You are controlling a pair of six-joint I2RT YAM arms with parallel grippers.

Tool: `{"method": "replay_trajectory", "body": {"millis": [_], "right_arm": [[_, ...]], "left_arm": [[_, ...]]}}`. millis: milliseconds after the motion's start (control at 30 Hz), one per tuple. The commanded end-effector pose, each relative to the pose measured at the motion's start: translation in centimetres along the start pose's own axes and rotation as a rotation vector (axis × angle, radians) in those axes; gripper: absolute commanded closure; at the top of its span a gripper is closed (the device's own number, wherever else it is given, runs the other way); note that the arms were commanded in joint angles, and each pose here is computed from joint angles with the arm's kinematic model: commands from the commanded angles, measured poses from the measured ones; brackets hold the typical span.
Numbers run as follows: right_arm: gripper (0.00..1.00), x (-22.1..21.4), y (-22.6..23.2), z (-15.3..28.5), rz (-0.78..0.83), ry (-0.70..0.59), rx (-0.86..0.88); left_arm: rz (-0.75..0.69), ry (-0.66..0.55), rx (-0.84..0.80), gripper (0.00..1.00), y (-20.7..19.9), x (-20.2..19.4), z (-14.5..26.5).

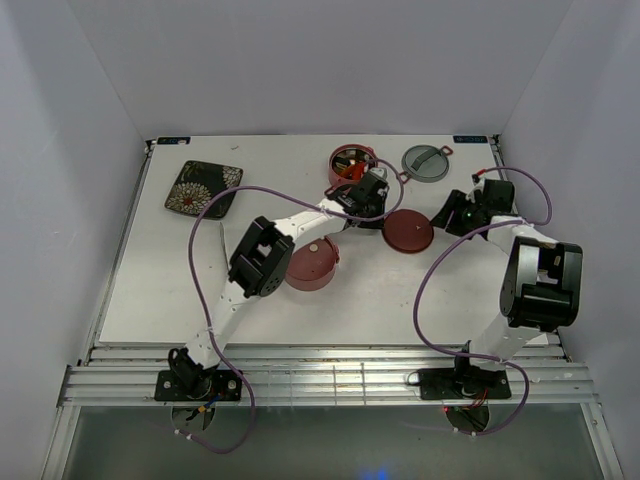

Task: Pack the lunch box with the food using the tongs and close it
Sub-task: Pick up the box lid from the center of the board.

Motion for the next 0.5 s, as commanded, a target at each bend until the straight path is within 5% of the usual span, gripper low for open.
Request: {"method": "replay_trajectory", "body": {"millis": [0,467], "right_arm": [[0.39,1.5,-0.1,0.2,0.010,-0.034,0.004],[0.43,0.8,-0.2,-0.3,-0.007,-0.025,0.025]], "left_arm": [[0.004,0.026,0.035,0.64,0.6,-0.7,-0.4],[-0.060,0.034,0.114,0.92,1.6,-1.2,-0.6]]}}
Point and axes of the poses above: each gripper's point midway between its finger pads, its own z axis back along the fingers, its own y axis along the line the jaws close on, x = y × z, the point moved 4 cm from there along z, back along the fingers, and after that the axes turned 14 degrees about z, right-handed, at the moved point
